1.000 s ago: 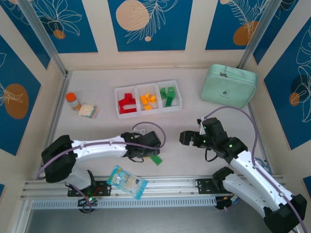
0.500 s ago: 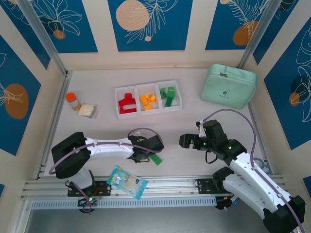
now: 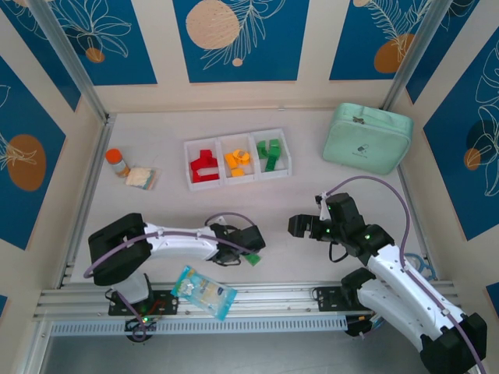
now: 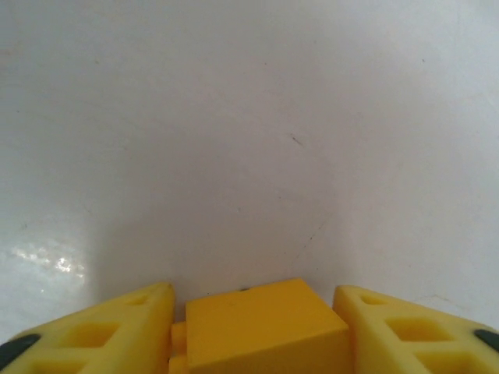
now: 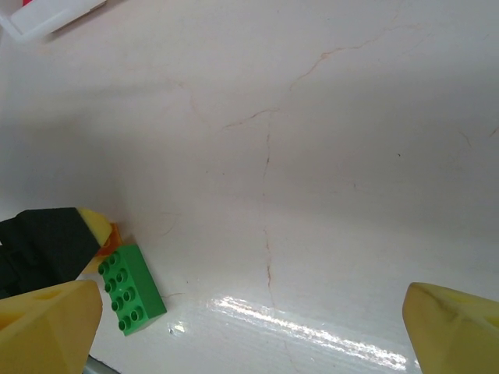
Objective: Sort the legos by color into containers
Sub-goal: Pick up the lego from the middle-left of the table.
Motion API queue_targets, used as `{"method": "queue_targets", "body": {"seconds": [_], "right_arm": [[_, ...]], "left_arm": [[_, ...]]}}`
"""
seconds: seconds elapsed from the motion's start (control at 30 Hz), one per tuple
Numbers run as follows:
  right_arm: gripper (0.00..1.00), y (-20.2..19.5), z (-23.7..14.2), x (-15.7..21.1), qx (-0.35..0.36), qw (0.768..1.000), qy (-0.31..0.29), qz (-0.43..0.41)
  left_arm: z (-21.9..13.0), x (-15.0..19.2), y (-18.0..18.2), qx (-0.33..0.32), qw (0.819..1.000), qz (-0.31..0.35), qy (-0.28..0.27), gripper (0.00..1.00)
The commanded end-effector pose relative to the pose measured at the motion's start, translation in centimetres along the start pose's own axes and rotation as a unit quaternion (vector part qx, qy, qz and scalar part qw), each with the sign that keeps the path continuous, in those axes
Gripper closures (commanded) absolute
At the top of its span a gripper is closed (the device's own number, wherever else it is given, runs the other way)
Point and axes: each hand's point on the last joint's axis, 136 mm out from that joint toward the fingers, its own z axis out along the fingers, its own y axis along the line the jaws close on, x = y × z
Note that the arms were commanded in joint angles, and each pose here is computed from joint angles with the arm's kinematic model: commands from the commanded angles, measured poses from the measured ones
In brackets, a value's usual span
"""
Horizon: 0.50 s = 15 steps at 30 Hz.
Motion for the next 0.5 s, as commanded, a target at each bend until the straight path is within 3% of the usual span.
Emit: {"method": "queue_targets", "body": {"seconds": [0.0, 0.23, 0.47], "right_arm": [[0.01, 0.0, 0.2, 0.0, -0.007, 1.000, -0.003, -0.003], [0.01, 0.0, 0.5, -0.3, -0.015, 1.000, -0.010, 0.000], [0.01, 0.1, 0.4, -1.6, -0.015, 0.999, -0.032, -0.009]], "left_arm": [[0.5, 2.2, -1.1, 0.020, 0.999, -0.015, 0.028, 0.55], [-0.2, 0.8, -0.7, 0.003, 1.000, -0.001, -0.004, 0.69], [-3.9, -4.2, -4.2, 0.016, 0.991, 0.113, -0.071, 0.77]]}}
